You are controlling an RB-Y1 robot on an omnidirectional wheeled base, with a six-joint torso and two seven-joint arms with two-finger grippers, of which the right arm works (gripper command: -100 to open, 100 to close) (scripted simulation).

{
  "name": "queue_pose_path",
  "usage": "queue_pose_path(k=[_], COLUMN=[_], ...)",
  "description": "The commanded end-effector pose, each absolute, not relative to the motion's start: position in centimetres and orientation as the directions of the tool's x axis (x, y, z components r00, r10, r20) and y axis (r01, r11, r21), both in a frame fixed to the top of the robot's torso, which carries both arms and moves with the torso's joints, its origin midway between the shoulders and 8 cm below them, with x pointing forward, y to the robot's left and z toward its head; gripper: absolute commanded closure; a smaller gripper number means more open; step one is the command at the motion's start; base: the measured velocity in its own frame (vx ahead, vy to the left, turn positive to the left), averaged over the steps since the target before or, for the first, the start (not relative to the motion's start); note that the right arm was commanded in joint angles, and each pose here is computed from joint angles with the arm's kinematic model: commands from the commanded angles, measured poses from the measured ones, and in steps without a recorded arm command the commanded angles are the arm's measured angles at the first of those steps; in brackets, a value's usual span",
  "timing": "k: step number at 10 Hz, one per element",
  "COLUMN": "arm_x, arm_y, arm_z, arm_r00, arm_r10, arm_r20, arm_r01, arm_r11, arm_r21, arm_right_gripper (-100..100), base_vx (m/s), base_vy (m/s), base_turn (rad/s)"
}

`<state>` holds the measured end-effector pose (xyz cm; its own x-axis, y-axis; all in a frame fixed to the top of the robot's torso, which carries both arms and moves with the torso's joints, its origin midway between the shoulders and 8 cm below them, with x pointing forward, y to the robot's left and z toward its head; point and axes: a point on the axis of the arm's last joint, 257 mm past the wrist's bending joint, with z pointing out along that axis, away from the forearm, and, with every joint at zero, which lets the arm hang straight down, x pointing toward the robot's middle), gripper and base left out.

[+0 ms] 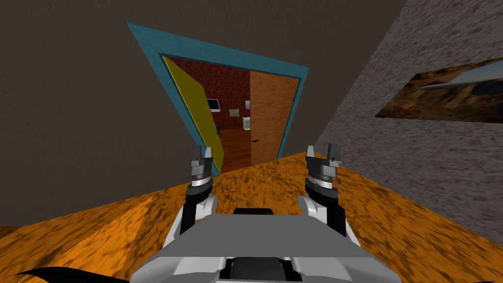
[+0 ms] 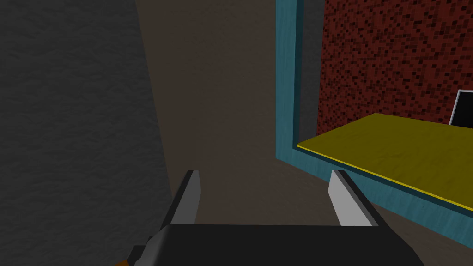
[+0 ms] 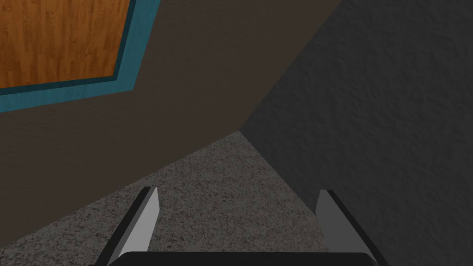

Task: Push the door open

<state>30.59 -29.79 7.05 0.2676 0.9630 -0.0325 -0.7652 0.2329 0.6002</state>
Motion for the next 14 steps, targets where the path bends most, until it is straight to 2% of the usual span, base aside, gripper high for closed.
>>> queue_pose_path(k=[1,6,14], arm_x=[31.2,33.2,38.0], arm_y=[-29.8,-29.7,-29.6], arm_z=[6.3,4.0,-2.1], arm_r00=[0.261,0.241,0.198], arm_r10=[0.965,0.970,0.979], arm_r20=[-0.035,-0.040,-0.046], arm_r01=[-0.758,-0.736,-0.670], arm_r11=[0.227,0.210,0.169], arm_r21=[0.611,0.644,0.723], arm_right_gripper=[-100,-100,-100], base_vx=[0.042,0.065,0.089], base_vy=[-0.006,-0.006,-0.015], base_turn=[0.030,0.033,0.053])
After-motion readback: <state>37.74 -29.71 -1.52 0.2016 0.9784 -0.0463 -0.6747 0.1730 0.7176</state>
